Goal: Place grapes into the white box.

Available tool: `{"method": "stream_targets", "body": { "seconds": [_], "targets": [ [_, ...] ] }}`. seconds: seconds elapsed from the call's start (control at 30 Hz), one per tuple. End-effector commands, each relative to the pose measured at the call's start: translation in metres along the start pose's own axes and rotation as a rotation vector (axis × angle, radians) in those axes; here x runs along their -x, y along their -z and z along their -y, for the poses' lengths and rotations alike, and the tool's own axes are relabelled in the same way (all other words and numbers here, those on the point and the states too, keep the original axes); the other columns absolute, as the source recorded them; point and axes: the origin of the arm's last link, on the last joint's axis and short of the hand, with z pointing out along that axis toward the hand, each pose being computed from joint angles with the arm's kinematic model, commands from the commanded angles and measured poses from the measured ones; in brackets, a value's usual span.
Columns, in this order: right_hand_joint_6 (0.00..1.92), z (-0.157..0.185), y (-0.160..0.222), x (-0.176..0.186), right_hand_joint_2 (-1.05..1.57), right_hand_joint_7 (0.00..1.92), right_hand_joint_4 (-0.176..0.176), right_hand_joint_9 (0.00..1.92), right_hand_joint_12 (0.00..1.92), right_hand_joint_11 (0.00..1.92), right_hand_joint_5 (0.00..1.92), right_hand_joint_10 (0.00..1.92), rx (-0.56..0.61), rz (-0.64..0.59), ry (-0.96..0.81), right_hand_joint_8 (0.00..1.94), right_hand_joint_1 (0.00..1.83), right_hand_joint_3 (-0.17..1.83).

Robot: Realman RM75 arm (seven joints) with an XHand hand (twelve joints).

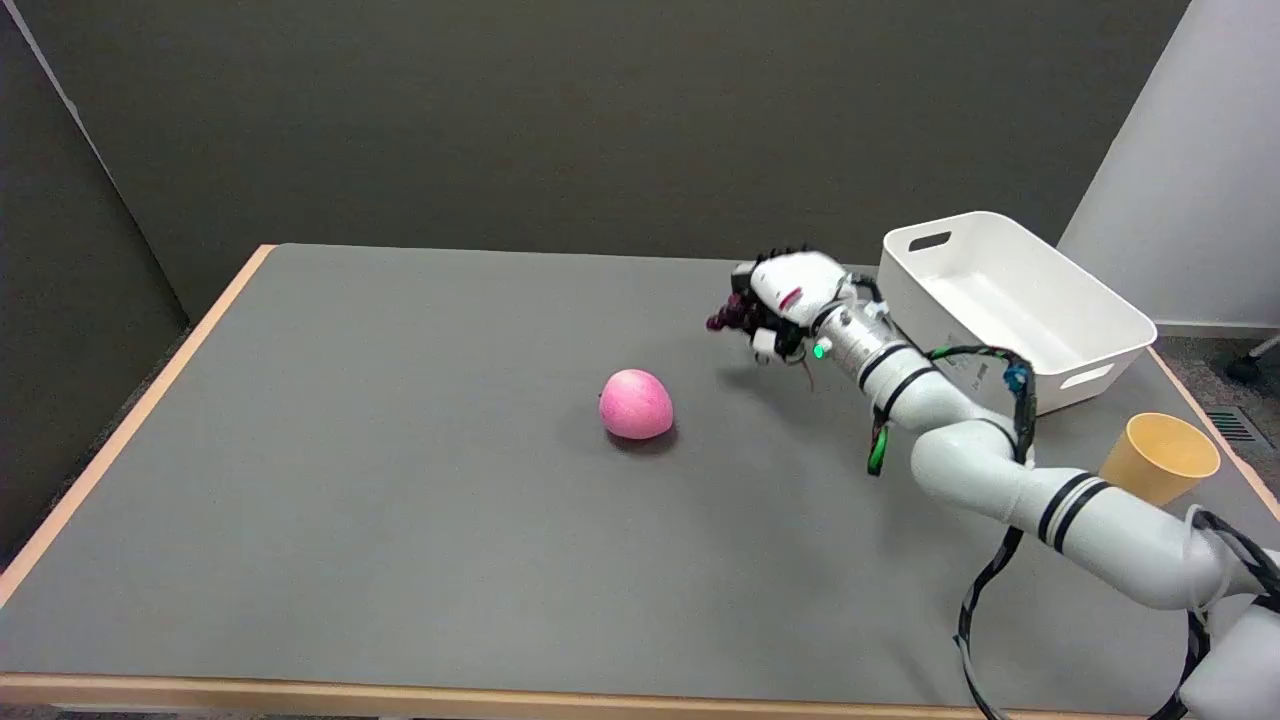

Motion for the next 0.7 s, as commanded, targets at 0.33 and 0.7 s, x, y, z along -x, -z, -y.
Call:
{"method": "stream_targets", "body": {
  "seconds": [0.33, 0.7],
  "targets": [
    [1.51, -0.16, 0.065, -0.134, 1.14, 0.7, -0.176, 0.92, 1.92, 0.86, 0.64, 1.63, 0.449, -0.388, 0.02, 1.54, 1.17, 0.31],
    [1.51, -0.217, 0.116, -0.069, 1.14, 0.7, -0.176, 0.91, 1.92, 0.87, 0.64, 1.63, 0.656, -0.262, -0.095, 1.54, 1.17, 0.31]
  ]
}}
